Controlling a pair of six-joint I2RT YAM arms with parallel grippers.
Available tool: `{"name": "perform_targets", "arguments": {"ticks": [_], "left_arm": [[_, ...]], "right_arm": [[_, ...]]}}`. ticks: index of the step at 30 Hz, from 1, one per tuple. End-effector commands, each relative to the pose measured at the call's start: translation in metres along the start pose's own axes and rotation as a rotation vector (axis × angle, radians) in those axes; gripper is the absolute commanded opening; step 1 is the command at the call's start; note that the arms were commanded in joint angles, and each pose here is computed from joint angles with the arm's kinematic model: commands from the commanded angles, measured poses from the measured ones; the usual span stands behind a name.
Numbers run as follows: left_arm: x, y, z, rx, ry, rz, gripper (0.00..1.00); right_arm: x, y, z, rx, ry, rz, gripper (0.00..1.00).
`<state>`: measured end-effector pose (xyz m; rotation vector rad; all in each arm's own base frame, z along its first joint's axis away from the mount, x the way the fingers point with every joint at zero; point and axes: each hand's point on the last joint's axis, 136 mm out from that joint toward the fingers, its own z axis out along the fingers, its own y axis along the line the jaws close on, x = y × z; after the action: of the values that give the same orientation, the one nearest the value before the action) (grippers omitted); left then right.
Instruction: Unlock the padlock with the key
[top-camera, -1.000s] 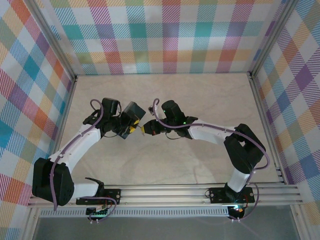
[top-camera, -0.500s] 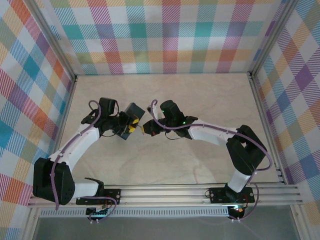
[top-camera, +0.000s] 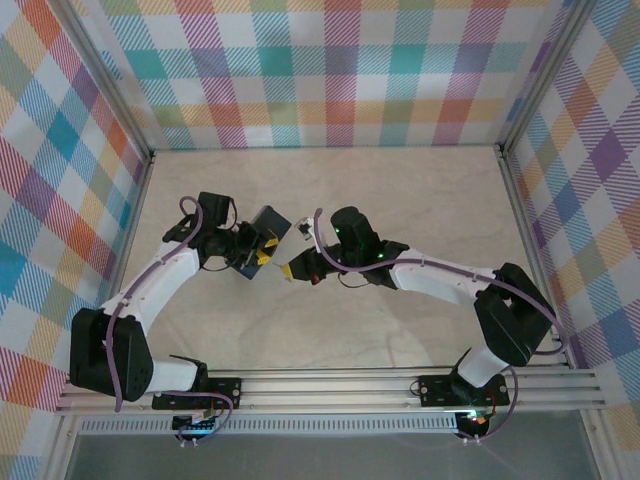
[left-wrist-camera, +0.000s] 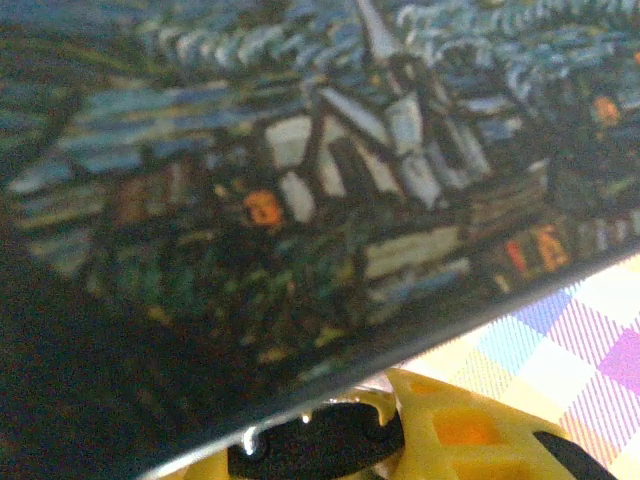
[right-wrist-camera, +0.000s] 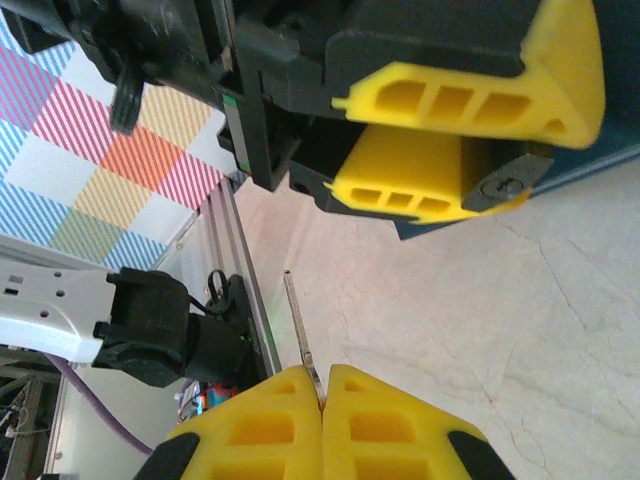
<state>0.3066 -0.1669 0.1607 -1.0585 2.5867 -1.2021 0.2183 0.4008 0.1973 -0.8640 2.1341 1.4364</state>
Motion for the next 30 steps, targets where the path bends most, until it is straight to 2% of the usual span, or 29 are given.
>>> {"name": "perform_targets", "arguments": {"ticks": [1, 9, 30], "left_arm": [[-0.006, -0.022, -0.012, 0.059, -0.018, 0.044, 0.00], [-0.005, -0.023, -0.013, 0.062, -0.015, 0.038, 0.00], [-0.002, -0.020, -0.013, 0.071, -0.012, 0.033, 0.00]], "right_arm": [[-0.002, 0.004, 0.001, -0.018, -0.006, -0.024, 0.00], [-0.012, -0.033, -0.002, 0.069, -0.062, 0.027, 0.00], [-0.024, -0.041, 0.017, 0.033, -0.077, 0.016, 0.00]]}}
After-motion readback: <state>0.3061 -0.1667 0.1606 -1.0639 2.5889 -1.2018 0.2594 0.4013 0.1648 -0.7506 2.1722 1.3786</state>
